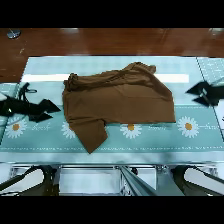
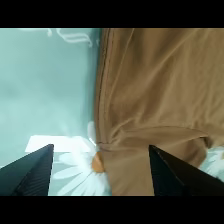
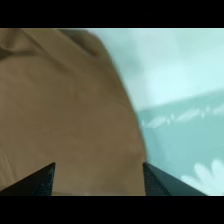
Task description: Fold the shirts.
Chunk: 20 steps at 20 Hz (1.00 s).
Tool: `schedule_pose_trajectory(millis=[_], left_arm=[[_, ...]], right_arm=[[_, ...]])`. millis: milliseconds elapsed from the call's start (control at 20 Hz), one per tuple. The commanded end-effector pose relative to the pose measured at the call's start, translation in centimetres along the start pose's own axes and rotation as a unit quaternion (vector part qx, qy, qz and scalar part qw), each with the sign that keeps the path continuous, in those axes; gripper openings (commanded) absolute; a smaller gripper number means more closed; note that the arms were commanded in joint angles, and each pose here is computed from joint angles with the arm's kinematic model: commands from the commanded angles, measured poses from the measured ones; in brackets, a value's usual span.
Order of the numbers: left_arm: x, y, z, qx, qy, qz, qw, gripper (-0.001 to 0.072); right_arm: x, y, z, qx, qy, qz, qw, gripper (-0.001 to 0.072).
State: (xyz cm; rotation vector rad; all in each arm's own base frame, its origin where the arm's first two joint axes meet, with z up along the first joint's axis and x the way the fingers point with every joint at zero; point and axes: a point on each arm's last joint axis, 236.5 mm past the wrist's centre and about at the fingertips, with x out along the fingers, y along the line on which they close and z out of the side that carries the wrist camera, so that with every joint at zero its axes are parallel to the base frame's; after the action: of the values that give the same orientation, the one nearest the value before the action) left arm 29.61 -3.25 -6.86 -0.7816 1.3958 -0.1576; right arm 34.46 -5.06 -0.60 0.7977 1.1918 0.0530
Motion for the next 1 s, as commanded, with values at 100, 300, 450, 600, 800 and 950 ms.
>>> schedule_pose_trajectory(millis=[100,300,450,600,800,950], left_arm=[[4.1,-2.8,-1.9,-0.06,-0.025,-0.104,0.992,0.07],[6.5,-5.0,-2.6,-0.035,-0.021,-0.098,0.994,0.07],[6.8,-7.6,-2.0,-0.025,-0.033,-0.131,0.991,0.0588],[5.7,-9.2,-1.0,0.01,-0.038,-0.146,0.989,0.0027],[2.4,-10.6,2.7,0.022,-0.078,-0.169,0.982,0.0027],[-0.8,-10.8,5.4,0.024,-0.107,-0.186,0.976,0.0027]], right_arm=[[3.0,-2.7,-7.6,0.049,-0.01,0.025,0.998,0.0625],[3.0,-2.6,-8.0,0.051,-0.001,0.028,0.998,0.0624],[3.1,-3.1,-8.5,0.053,0.008,0.017,0.998,0.0625],[3.0,-5.1,-9.8,0.061,0.034,-0.026,0.997,0.0625],[3.0,-5.7,-10.3,0.072,0.042,-0.041,0.996,0.0625],[3.8,-4.6,-10.9,0.053,0.06,-0.037,0.996,0.0625]])
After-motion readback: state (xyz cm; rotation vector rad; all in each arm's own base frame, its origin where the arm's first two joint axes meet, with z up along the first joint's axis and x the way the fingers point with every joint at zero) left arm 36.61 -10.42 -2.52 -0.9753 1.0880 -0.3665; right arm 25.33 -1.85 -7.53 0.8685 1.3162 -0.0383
